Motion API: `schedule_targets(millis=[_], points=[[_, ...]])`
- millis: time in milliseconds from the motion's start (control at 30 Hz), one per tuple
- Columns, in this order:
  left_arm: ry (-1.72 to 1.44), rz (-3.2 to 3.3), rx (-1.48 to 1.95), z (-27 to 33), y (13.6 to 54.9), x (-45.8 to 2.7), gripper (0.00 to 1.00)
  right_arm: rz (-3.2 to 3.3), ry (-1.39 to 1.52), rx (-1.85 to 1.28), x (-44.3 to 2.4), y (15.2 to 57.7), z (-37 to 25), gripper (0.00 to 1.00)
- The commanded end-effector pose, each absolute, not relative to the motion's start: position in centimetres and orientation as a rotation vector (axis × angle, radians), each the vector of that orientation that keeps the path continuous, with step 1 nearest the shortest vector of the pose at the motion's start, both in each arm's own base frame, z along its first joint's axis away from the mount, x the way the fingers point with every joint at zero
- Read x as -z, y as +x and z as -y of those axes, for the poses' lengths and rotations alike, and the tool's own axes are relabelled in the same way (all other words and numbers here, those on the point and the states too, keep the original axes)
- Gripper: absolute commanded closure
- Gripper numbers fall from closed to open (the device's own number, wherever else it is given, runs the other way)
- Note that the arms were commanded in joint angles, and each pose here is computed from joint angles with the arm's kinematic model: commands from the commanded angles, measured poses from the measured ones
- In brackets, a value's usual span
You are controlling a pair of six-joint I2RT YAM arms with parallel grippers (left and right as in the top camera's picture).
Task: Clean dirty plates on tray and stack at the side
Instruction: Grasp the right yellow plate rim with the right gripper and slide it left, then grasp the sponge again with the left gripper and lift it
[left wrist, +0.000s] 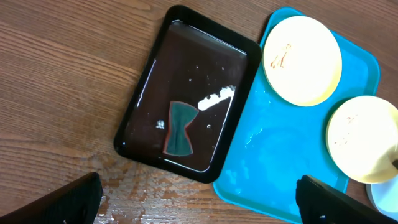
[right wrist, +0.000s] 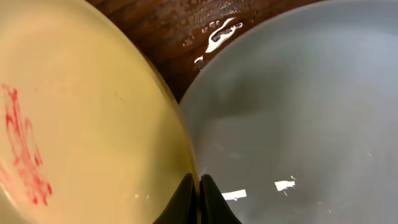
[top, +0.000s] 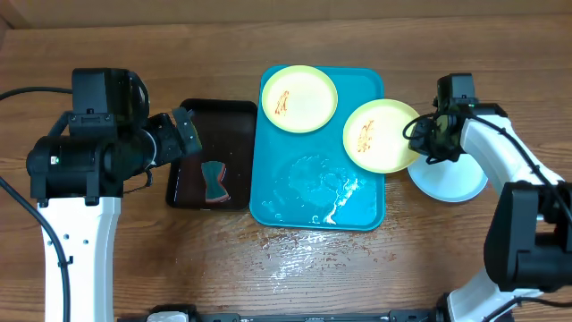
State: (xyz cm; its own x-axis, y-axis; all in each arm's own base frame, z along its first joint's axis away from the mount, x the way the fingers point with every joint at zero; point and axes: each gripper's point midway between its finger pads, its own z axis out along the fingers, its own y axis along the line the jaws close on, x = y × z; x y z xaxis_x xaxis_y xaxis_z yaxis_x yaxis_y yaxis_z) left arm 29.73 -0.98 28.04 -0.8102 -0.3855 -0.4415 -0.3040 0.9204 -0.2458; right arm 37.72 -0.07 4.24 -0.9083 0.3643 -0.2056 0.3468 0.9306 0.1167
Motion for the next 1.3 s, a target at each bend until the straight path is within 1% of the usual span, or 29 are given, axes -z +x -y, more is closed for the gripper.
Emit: schedule_targets(millis=[0, 133, 233, 333, 500, 600, 833, 867, 933, 967, 1000, 1067, 1167, 1233, 1267], points=[[-0.467, -2.568, 0.234, 1.3, 29.8, -28.7, 0.00, -2.747, 0.495, -0.144, -9.6, 39.1, -0.1, 0.96], [-0.467, -2.568, 0.234, 1.3, 29.8, -28.7, 0.00, -2.688, 0.461, -0.175, -13.5, 38.3, -1.2, 0.96], [-0.467, -2.568, 0.234, 1.3, 29.8, -28.7, 0.00, -2.717, 0.390, -0.188, -14.4, 36.8, -3.3, 0.96], [-0.467, -2.568, 0.234, 1.3, 29.8, -28.7, 0.00, -2.802, 0.312, -0.190, -13.4, 34.9, -5.8, 0.96], [-0.467, -2.568, 0.234, 1.3, 29.8, -28.7, 0.00, -2.886, 0.308, -0.208, -9.8, 32.1, -9.7, 0.96], [-0.467, -2.568, 0.234, 1.3, 29.8, -28.7, 0.00, -2.873, 0.349, -0.237, -7.6, 31.6, -11.2, 0.96], [-0.506, -2.532, 0.293, 1.8, 30.5, -29.2, 0.00, -2.821, 0.263, -0.287, -4.4, 31.3, -12.9, 0.96], [-0.504, -2.525, 0.304, 1.9, 30.6, -29.3, 0.00, -2.821, 0.257, -0.288, -4.2, 31.3, -12.9, 0.94], [-0.492, -2.525, 0.333, 2.3, 30.8, -29.3, 0.00, -2.821, 0.201, -0.280, -4.2, 31.3, -12.9, 0.83], [-0.484, -2.532, 0.338, 2.4, 30.7, -29.2, 0.00, -2.818, 0.155, -0.273, -4.3, 31.4, -12.9, 0.80], [-0.458, -2.545, 0.339, 2.5, 30.6, -29.1, 0.00, -2.816, 0.117, -0.268, -4.5, 31.5, -12.9, 0.79], [-0.412, -2.582, 0.325, 2.6, 30.5, -28.5, 0.00, -2.812, 0.088, -0.261, -5.3, 31.8, -12.9, 0.78], [-0.398, -2.666, 0.305, 2.6, 30.1, -26.6, 0.01, -2.794, 0.111, -0.265, -7.8, 32.5, -12.5, 0.78], [-0.374, -2.742, 0.272, 2.6, 29.9, -24.6, 0.08, -2.765, 0.104, -0.272, -9.9, 33.0, -12.2, 0.78], [-0.388, -2.785, 0.244, 2.3, 29.7, -23.3, 0.09, -2.747, 0.085, -0.274, -10.9, 33.2, -12.2, 0.78]])
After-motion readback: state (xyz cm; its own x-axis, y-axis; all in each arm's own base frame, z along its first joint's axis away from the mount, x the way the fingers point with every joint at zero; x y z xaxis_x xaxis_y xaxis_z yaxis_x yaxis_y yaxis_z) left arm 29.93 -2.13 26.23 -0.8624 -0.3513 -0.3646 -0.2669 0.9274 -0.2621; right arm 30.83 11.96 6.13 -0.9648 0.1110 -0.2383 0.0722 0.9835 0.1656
